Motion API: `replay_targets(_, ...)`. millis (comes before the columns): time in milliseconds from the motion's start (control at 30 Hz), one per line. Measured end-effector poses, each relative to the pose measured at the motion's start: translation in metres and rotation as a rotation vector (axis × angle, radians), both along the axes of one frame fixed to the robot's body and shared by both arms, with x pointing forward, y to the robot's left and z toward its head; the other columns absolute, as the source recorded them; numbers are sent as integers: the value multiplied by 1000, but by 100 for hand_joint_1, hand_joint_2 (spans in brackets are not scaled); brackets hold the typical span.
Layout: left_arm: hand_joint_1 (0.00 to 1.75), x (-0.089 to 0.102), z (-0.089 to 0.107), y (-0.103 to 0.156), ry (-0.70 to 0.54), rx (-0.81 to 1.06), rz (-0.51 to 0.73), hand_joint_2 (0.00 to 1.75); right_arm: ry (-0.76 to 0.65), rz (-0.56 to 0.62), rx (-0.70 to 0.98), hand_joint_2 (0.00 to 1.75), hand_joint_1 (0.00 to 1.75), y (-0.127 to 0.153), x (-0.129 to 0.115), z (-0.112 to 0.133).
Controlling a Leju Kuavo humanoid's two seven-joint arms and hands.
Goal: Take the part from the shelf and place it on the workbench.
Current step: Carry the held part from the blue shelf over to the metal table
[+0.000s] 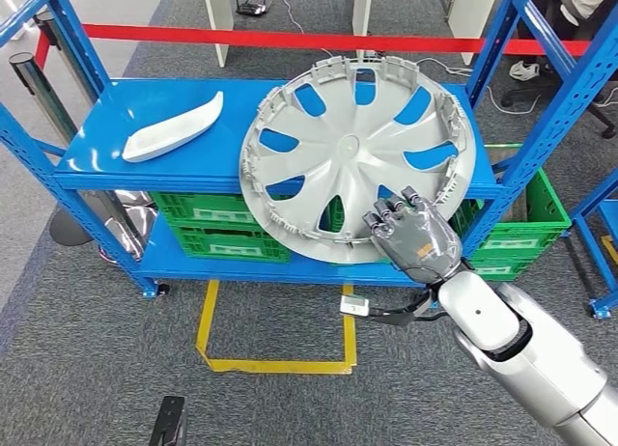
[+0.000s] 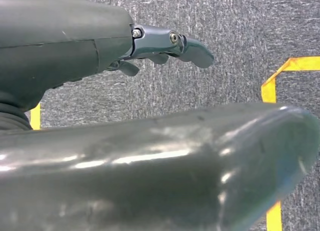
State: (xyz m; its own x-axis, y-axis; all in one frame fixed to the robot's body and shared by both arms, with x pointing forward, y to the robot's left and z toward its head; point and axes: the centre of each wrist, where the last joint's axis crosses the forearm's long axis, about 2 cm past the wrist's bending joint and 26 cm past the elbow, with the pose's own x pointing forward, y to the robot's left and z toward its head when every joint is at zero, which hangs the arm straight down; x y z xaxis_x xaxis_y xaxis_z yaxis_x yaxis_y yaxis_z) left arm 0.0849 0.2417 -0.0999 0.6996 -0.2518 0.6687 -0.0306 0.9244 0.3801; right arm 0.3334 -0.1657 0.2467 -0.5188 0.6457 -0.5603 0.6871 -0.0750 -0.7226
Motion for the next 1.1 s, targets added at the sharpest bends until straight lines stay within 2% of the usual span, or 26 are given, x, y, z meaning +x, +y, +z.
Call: replay_targets(1100,0,0,0,0,8,3,-35,0,6,-1,-6,175,175,1,0,-3)
